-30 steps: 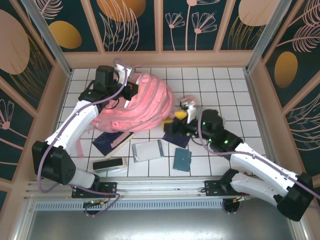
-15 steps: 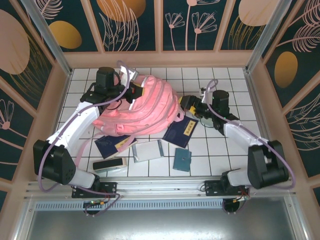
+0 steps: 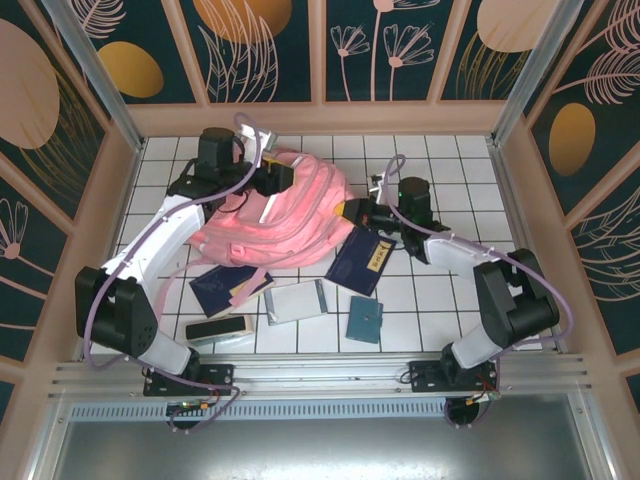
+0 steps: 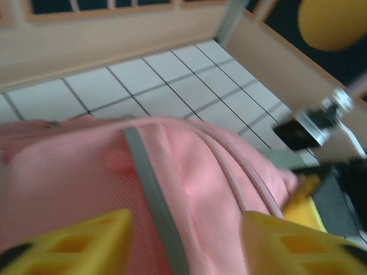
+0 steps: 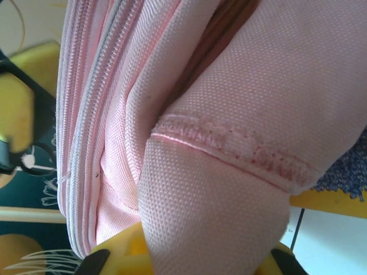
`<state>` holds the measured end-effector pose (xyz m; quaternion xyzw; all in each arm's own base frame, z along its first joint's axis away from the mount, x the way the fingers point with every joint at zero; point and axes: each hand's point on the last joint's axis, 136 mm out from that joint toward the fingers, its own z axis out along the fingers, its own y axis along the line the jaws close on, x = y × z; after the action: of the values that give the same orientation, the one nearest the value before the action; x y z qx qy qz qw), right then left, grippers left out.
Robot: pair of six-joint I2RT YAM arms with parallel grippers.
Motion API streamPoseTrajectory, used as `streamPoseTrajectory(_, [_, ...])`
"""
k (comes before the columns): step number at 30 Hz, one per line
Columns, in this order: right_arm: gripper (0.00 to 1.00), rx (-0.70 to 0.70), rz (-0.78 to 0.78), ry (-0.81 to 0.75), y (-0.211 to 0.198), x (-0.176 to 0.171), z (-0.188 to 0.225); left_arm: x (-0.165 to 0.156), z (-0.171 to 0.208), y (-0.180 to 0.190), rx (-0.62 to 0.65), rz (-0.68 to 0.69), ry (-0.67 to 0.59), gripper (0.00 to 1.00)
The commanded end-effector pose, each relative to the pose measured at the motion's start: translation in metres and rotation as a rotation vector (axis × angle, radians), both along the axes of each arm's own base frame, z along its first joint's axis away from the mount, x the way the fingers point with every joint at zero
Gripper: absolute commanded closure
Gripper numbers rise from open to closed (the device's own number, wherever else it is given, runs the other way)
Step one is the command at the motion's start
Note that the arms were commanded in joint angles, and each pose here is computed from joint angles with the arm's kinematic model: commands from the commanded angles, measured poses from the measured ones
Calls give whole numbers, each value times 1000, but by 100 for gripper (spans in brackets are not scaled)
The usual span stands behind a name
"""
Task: Pack the student bag
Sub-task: Pass the student bag.
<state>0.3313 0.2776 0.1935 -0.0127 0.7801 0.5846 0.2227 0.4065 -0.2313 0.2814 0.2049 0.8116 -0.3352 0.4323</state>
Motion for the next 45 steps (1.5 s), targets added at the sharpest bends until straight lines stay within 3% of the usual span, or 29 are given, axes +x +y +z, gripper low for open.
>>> streamPoseTrajectory(1, [100, 0, -91, -214, 15, -3, 42, 16, 59, 20, -91, 205, -35, 29])
streamPoseTrajectory(5, [100, -111, -70, -293, 44, -20, 27, 17, 68, 32, -70, 292, 32, 24])
streamPoseTrajectory(7, [100, -181, -77, -336, 52, -29, 15, 14, 51, 32, -49, 295, 120, 22])
streamPoseTrajectory(9, [100, -243, -84, -363, 60, -36, 5, 9, 30, 30, -28, 293, 229, 12])
streamPoseTrajectory(11, [100, -308, -96, -376, 69, -41, -5, 6, 5, 32, 19, 306, 325, 8])
streamPoseTrajectory(15, [100, -387, -99, -408, 86, -50, -15, -1, -18, 43, 71, 355, 351, 1])
streamPoseTrajectory(19, [100, -425, -95, -401, 95, -49, -26, -9, -26, 53, 63, 407, 346, 1])
streamPoseTrajectory(25, [100, -498, -104, -351, 98, -41, -44, -23, -58, 44, 80, 400, 460, 1])
streamPoseTrajectory(28, [100, -563, -143, -338, 97, -36, -54, -19, -62, 48, 156, 480, 464, 1])
streamPoseTrajectory(32, [100, -616, -187, -329, 96, -32, -62, -12, -79, 68, 369, 687, 469, 1])
streamPoseTrajectory(36, [100, -603, -187, -327, 100, -34, -61, -17, -103, 58, 539, 727, 483, 1])
streamPoseTrajectory(42, [100, -574, -189, -353, 102, -37, -50, -13, -122, 49, 558, 731, 510, 1])
streamPoseTrajectory(45, [100, -557, -187, -361, 103, -40, -46, -7, -122, 50, 561, 746, 491, 8])
